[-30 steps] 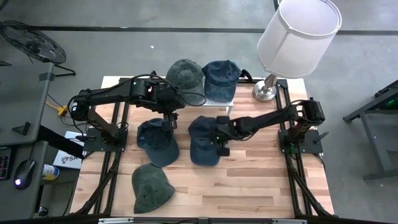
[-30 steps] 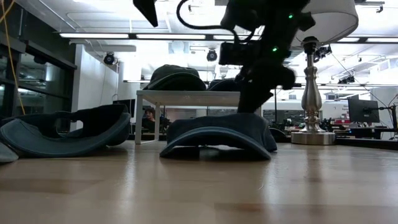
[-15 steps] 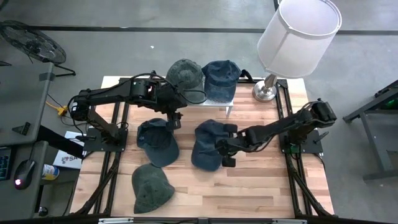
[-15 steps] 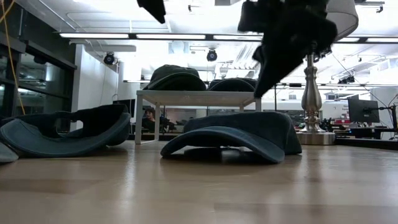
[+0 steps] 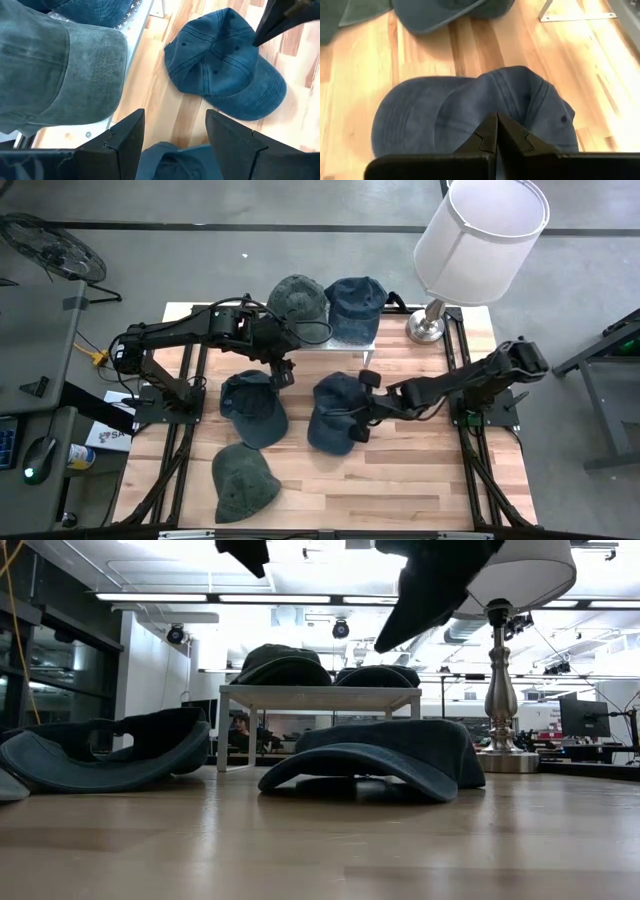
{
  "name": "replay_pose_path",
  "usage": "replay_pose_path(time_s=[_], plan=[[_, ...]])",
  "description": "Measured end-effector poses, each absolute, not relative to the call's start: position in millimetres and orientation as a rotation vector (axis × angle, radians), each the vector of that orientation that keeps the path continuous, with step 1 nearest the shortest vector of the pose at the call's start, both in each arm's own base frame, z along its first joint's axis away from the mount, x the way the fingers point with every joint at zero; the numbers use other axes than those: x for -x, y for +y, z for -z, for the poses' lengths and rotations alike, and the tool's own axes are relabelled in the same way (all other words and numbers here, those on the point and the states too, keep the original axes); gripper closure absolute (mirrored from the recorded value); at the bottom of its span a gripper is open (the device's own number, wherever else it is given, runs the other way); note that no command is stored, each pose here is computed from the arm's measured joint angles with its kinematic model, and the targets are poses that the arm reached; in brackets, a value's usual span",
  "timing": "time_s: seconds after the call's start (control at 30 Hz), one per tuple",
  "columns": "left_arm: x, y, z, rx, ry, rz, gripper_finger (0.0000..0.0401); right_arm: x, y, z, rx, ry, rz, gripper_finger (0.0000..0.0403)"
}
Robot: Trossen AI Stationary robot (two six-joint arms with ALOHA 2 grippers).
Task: Pick & Place hat
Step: Stack the right blue cap on top of the blue cap on the shelf
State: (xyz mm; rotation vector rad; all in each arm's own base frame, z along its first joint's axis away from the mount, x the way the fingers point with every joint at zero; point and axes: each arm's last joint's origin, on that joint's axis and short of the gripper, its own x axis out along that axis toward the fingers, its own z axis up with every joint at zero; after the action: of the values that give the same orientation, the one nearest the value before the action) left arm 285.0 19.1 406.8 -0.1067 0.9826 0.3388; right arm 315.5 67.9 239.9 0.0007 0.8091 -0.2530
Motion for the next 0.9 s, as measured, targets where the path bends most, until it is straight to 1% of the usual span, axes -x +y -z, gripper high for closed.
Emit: replay_pose_path(time_s=[0.17,0.3,0.43,0.57,0.8,0.9], plan=[[-285.1,19.1,-406.6,0.128,0.98,-0.351,0.0195,-319.8,56.8,-237.7,-0.069,0.806,0.291,0.0403],[-285.1,19.1,-406.6,0.138,0.979,-0.357,0.0195,-321.1,50.1,-237.0,-0.08,0.832,0.238,0.0401],[-285.0,19.1,-406.5,0.138,0.979,-0.358,0.0195,-321.2,47.1,-236.4,-0.054,0.852,0.193,0.0383],[-285.0,19.1,-406.6,0.139,0.979,-0.359,0.0195,-320.9,47.1,-236.1,-0.025,0.861,0.176,0.0342],[-284.4,19.1,-406.1,0.156,0.983,-0.37,0.0195,-320.8,47.2,-235.8,0.002,0.864,0.164,0.0233],[-284.4,19.1,-406.2,0.157,0.982,-0.37,0.0195,-322.1,45.4,-230.8,0.01,0.887,0.182,0.0202]])
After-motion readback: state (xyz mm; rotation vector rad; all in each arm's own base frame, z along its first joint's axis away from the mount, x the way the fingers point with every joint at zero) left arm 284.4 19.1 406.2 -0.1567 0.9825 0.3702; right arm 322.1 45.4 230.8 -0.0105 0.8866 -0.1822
